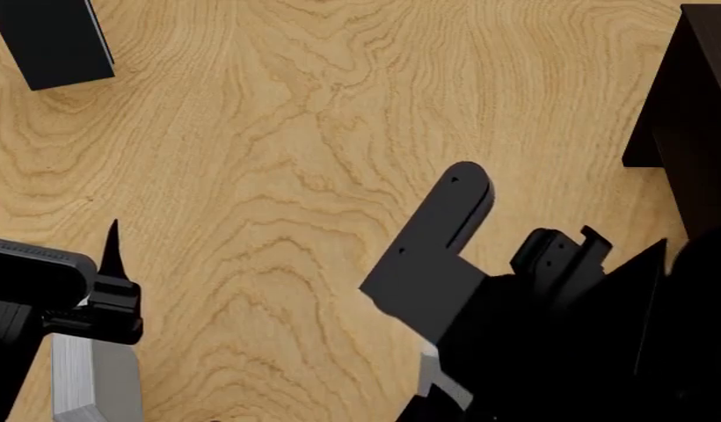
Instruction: Pick up the book on the right and place it on the cabinet shelf.
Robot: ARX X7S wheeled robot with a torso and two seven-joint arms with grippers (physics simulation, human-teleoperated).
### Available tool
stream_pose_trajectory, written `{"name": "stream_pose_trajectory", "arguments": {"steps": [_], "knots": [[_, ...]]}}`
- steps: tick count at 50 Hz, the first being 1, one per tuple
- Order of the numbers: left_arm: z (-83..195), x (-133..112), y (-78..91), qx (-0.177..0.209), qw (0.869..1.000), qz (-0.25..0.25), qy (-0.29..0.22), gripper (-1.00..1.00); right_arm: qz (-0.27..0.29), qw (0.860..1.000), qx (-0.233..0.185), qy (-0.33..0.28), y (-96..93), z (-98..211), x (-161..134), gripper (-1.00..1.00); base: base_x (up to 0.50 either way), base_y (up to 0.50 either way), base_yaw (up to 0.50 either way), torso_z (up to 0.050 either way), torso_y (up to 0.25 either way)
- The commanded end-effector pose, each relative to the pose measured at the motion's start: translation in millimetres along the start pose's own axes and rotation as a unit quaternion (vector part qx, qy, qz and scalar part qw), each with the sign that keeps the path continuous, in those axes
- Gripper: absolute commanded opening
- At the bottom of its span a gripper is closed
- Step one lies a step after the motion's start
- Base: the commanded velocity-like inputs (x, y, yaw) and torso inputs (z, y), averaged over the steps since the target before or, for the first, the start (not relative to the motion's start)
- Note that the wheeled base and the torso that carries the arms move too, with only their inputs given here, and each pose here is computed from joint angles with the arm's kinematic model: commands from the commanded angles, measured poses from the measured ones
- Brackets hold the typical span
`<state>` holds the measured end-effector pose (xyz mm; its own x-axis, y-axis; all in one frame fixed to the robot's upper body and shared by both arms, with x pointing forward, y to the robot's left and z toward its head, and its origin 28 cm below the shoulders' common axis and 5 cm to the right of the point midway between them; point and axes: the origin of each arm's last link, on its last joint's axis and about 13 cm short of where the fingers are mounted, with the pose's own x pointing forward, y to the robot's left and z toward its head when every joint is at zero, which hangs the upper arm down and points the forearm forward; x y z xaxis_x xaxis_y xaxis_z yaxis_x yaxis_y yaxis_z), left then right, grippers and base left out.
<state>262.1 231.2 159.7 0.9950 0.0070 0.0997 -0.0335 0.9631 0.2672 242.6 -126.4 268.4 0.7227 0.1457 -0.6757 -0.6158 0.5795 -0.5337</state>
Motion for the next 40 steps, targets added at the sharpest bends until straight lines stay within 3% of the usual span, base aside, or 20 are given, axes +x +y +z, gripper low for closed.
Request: {"name": "stream_pose_trajectory", "arguments": {"steps": [1, 40], "knots": [[-1.3, 0.7, -1.6, 0.002, 1.000, -0.001, 0.001, 1.00, 0.007, 1.000, -0.004, 0.011, -5.1, 0.5, 11.7, 1.00, 0.00, 0.00, 0.00, 0.000, 0.000], [-11.3, 9.9, -5.2, 0.012, 1.000, 0.001, 0.012, 1.00, 0.052, 0.998, 0.021, 0.041, -4.8, -14.4, 64.6, 1.00, 0.00, 0.00, 0.00, 0.000, 0.000]]}}
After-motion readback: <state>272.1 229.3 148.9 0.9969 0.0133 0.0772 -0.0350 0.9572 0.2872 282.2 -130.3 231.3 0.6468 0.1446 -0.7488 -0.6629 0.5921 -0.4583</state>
